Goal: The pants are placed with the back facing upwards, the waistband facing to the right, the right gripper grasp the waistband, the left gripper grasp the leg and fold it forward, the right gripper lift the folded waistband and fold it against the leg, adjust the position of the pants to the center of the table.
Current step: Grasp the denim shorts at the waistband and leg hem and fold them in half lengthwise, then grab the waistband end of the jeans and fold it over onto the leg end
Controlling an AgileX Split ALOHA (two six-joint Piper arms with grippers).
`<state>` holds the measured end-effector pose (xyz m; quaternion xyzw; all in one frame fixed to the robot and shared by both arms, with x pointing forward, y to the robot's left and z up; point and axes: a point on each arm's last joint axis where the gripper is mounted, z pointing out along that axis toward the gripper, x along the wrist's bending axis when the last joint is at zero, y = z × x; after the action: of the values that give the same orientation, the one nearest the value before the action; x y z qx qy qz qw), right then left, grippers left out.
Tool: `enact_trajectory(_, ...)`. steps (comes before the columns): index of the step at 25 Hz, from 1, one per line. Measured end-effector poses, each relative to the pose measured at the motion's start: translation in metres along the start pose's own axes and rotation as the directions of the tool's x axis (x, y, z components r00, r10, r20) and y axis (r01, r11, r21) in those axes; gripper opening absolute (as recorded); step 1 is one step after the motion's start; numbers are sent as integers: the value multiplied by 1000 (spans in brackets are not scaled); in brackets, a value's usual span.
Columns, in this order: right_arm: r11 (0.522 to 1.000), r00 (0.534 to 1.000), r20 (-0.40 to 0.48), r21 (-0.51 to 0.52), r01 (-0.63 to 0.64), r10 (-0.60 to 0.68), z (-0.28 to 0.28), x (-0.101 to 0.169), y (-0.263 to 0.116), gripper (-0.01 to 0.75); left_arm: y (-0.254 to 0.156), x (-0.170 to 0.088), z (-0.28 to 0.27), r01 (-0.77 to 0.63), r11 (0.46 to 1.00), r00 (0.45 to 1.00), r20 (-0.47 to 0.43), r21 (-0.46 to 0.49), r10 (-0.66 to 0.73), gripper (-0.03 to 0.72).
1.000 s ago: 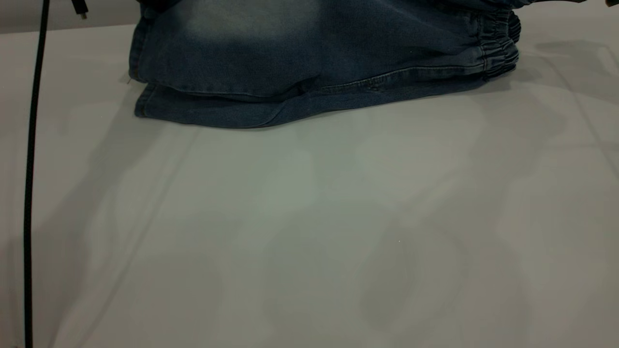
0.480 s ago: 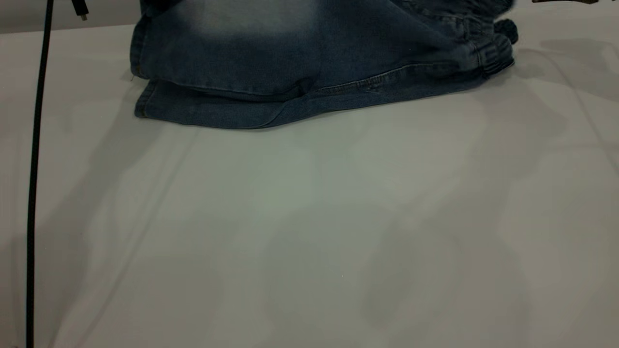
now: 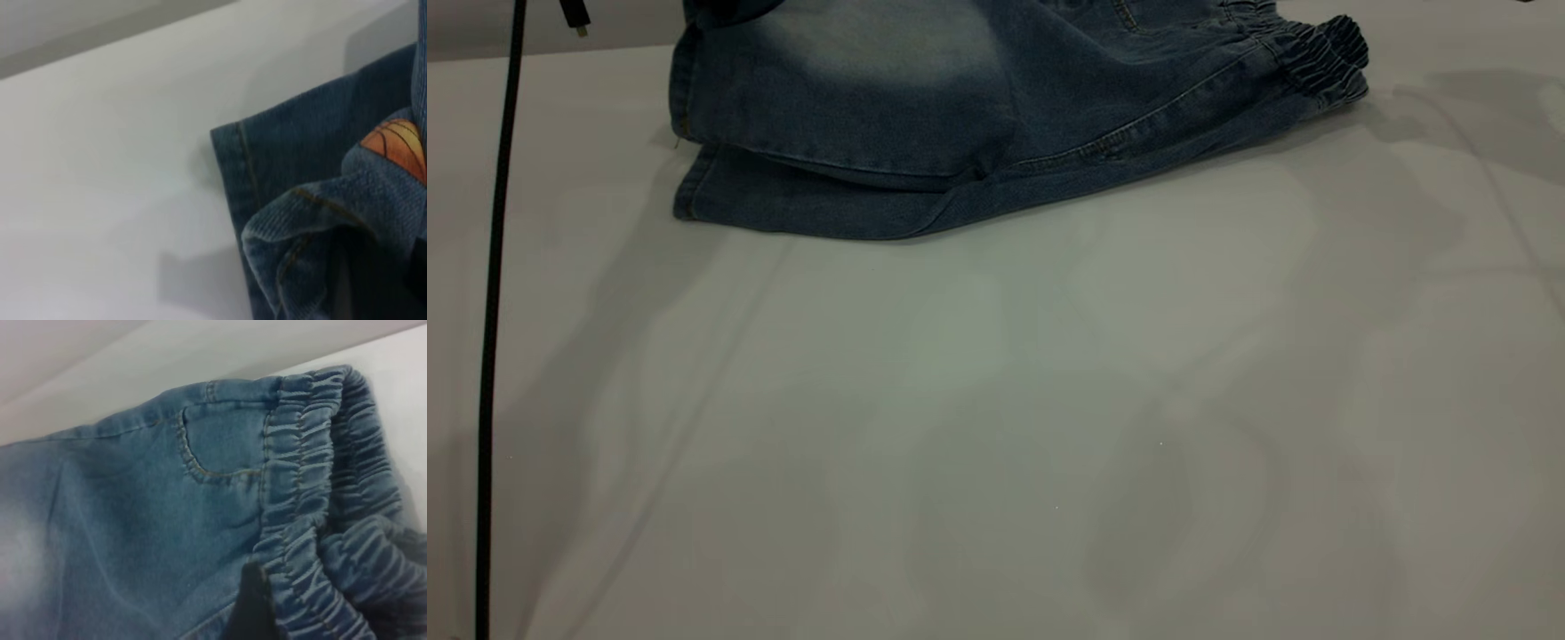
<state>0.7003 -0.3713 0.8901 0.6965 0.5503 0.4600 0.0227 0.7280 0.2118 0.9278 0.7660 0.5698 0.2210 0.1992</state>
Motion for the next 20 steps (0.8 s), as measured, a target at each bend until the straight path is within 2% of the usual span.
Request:
enact_trajectory(5,1000,1000,-6,4,1,-1,0,1,0,532,0,0,0,0,1000,1000,1,-1,0,92)
enact_trajectory(7,1000,1000,-22,12,-7,7,0,2,-1,532,0,-1,0,1,1000,1000,1,-1,-1,125)
enact_trajectory(9,1000,999,-34,18,-24,24,0,3,-2,532,0,-1,0,2,1000,1000,2,-1,-2,190)
enact_trajectory(15,996,995,-65,38,-76,78,0,6,-3,533,0,-1,0,5,1000,1000,4,1,-5,454)
enact_trajectory(17,993,991,-81,50,-105,108,-1,7,-4,534,0,-1,-1,5,1000,1000,4,-3,-5,498)
enact_trajectory(20,984,980,-112,79,-157,166,-4,8,-5,535,3,-1,-5,5,1000,1000,3,-9,-5,519)
